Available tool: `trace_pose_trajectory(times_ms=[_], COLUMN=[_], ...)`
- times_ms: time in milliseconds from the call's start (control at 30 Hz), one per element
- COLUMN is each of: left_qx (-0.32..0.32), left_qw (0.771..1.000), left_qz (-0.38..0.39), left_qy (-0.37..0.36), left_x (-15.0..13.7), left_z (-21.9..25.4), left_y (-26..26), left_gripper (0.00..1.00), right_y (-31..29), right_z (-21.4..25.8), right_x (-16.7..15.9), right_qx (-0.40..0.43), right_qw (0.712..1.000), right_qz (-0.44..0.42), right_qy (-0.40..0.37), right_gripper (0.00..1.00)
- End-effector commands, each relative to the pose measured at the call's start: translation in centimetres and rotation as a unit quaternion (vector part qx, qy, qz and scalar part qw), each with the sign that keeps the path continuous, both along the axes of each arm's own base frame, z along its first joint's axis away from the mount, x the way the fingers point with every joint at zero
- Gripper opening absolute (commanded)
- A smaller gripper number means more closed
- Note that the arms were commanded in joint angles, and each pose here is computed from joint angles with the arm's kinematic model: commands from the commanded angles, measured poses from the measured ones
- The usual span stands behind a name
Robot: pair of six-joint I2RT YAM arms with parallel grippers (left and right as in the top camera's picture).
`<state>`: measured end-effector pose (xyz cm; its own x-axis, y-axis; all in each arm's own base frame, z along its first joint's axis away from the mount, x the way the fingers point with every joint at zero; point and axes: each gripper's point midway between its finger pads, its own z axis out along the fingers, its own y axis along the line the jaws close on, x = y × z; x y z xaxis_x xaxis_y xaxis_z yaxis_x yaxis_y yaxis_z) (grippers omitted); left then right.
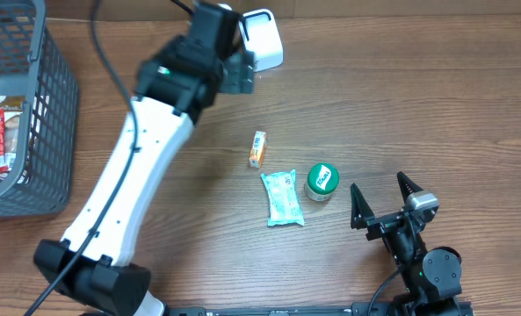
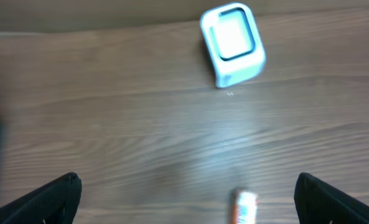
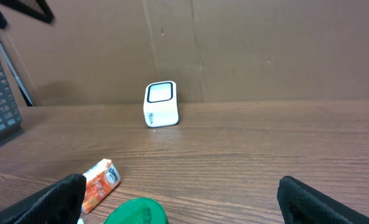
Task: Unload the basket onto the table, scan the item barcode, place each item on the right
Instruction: 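Release the pack and move the left gripper into the grey basket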
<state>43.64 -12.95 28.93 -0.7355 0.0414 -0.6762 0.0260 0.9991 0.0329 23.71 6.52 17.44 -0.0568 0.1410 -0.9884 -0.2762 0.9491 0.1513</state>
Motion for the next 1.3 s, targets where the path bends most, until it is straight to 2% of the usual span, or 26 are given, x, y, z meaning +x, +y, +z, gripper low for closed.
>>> trace_pose_trajectory(times_ms=[0, 267, 400, 633, 933, 1133, 1267], left_qx=[0.024, 0.027, 0.048, 0.054, 0.075, 0.076, 0.085], left_qw=[0.999, 0.994, 0.989, 0.97, 0.942, 0.93, 0.933], left_qz=[0.011, 0.097, 0.132, 0.23, 0.32, 0.356, 0.349], left_qy=[-0.028, -0.047, -0.05, -0.049, -0.067, -0.042, -0.013], left_x=[-0.2, -1.9, -2.5, -3.8, -5.6, -6.0, -5.4], left_z=[3.9, 9.5, 10.5, 10.7, 11.4, 9.4, 7.5], left_y=[2.9, 11.5, 16.1, 24.4, 33.2, 36.8, 37.7], left_gripper=[1.0, 1.0, 1.0, 1.0, 1.0, 1.0, 1.0], right_y=[-0.2, -0.2, -0.2, -0.2, -0.2, -0.2, -0.2], right_z=[-0.4, -0.4, -0.4, -0.4, -0.4, -0.4, -0.4], right_x=[0.1, 0.1, 0.1, 0.1, 0.1, 0.1, 0.1], right_qx=[-0.002, -0.002, -0.002, -0.002, -0.002, -0.002, -0.002], right_qw=[1.0, 1.0, 1.0, 1.0, 1.0, 1.0, 1.0], right_qz=[-0.006, -0.006, -0.006, -0.006, -0.006, -0.006, -0.006], right_qy=[0.003, 0.003, 0.003, 0.003, 0.003, 0.003, 0.003], right_gripper=[1.0, 1.0, 1.0, 1.0, 1.0, 1.0, 1.0])
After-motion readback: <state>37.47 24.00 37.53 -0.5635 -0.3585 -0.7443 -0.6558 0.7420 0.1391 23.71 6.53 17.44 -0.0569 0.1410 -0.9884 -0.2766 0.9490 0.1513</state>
